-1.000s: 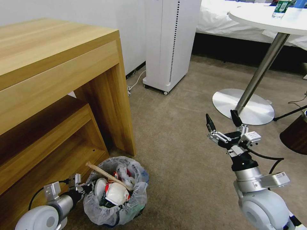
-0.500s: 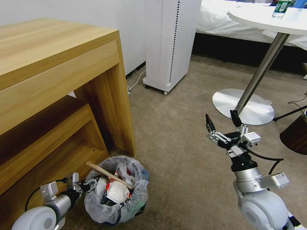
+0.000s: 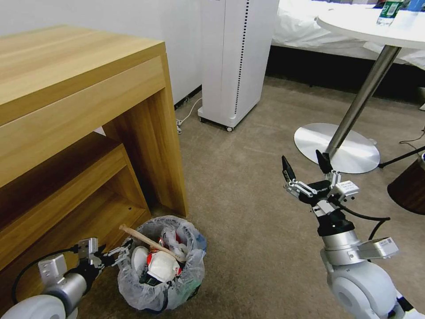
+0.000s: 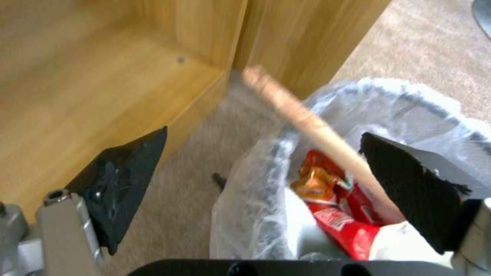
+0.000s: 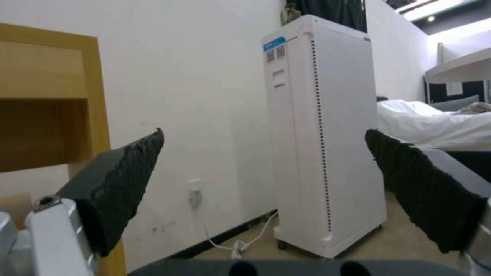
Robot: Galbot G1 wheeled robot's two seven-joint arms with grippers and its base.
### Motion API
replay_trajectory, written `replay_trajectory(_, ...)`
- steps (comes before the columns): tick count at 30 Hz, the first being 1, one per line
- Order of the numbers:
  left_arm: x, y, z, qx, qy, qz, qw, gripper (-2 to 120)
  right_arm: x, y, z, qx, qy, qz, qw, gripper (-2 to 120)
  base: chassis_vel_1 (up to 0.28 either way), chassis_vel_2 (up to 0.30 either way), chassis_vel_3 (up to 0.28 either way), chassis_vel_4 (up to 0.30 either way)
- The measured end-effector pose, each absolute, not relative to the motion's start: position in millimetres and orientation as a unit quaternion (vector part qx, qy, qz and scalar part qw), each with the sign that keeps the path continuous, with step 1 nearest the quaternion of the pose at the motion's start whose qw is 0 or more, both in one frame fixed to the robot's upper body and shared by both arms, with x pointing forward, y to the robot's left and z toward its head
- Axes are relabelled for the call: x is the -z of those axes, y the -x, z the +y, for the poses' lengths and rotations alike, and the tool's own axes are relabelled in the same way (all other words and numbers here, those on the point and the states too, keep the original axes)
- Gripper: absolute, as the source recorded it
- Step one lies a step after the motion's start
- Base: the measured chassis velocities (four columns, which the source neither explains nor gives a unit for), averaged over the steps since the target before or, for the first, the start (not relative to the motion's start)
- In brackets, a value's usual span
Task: Pick up the trash bin and place the garbage on the floor into it.
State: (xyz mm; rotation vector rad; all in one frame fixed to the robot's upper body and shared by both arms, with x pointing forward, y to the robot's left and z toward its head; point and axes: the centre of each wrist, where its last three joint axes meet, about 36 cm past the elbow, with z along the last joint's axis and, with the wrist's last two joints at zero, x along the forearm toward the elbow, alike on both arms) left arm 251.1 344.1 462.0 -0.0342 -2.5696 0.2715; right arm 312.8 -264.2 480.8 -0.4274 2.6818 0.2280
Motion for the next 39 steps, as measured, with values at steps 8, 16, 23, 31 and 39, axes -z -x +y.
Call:
replay_trajectory(8,-481.6,-234.6,321.5,-0.057,0.034,-0.978,0.197,100,-486.7,-312.7,-277.8,-0.079,0.123,0.964,0.221,100,0.0,0.0,0.0,0.0)
replay_trajectory(16,-491.6,-225.7,311.1,-0.028,0.047,-0.99,0.129,100,-484.7,-306.4,-300.3,-0.051,0.05,0.969,0.235,100,0.0,0.0,0.0,0.0)
replay_trajectory(23,-479.9,-236.6,322.6,-0.015,0.05,-0.994,0.094,100,-472.9,-293.6,-314.3,-0.041,-0.01,0.97,0.238,100,0.0,0.0,0.0,0.0)
replay_trajectory(31,-449.5,-260.3,341.3,-0.022,0.056,-0.994,0.087,100,-446.8,-279.6,-315.8,-0.036,-0.07,0.974,0.212,100,0.0,0.0,0.0,0.0)
replay_trajectory(39,-442.4,-273.3,350.2,-0.02,0.063,-0.993,0.1,100,-410.2,-278.2,-312.5,-0.026,-0.106,0.983,0.149,100,0.0,0.0,0.0,0.0)
